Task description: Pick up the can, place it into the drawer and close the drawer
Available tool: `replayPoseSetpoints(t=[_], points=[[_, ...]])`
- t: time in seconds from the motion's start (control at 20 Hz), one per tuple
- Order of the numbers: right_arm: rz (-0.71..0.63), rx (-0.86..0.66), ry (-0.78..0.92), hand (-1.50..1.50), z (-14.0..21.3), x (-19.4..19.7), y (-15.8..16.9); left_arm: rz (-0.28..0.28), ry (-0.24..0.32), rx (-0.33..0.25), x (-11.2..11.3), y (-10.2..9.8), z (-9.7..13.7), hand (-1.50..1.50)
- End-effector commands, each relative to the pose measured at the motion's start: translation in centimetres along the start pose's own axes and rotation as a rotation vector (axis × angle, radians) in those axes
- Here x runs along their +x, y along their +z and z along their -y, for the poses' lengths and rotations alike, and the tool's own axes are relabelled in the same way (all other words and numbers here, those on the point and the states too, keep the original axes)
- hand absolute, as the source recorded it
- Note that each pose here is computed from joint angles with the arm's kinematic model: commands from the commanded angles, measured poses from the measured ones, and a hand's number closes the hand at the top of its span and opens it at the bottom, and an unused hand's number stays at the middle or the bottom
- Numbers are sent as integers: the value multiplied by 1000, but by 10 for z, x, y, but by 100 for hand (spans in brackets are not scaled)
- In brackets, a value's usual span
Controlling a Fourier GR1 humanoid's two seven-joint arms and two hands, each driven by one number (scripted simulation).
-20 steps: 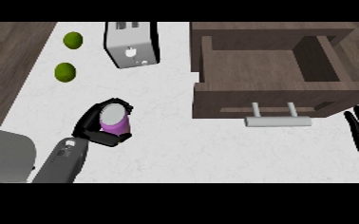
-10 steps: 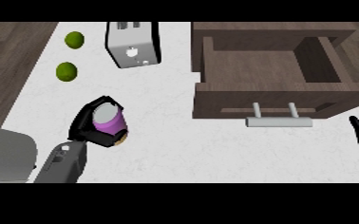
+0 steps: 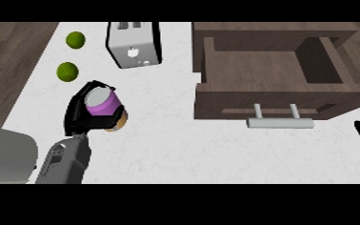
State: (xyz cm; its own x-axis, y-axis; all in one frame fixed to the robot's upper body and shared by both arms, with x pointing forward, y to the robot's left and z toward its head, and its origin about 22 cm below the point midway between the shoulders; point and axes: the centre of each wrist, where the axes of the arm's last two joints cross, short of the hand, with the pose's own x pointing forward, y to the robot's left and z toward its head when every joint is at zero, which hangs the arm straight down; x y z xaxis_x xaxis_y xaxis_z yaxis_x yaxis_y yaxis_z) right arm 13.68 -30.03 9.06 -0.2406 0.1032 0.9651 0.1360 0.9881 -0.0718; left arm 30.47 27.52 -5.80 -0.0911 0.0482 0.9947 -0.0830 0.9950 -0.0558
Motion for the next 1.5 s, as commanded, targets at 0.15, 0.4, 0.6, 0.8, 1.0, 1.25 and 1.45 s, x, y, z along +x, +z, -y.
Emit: replayPoseSetpoints(t=[0.15, 0.4, 0.6, 0.8, 1.0, 1.25, 1.45], points=[[3, 5, -8, -150, 0, 1, -9, 47, -14, -65, 62, -12, 47, 150], [-4, -19, -7, -150, 11, 17, -18, 106, -54, -116, 98, -22, 70, 150], [22, -12, -3, -150, 12, 15, 9, 119, -41, -127, 120, -29, 116, 150], [31, -35, 5, -150, -5, 10, -13, 105, -56, -188, 163, -35, 152, 150], [14, -16, 33, -150, 13, 18, 9, 108, -67, -194, 184, -54, 172, 150], [27, -3, -14, -150, -6, 5, -13, 167, -108, -219, 226, -73, 218, 150], [9, 11, 22, -150, 12, 15, -6, 183, -129, -201, 237, -72, 250, 150]])
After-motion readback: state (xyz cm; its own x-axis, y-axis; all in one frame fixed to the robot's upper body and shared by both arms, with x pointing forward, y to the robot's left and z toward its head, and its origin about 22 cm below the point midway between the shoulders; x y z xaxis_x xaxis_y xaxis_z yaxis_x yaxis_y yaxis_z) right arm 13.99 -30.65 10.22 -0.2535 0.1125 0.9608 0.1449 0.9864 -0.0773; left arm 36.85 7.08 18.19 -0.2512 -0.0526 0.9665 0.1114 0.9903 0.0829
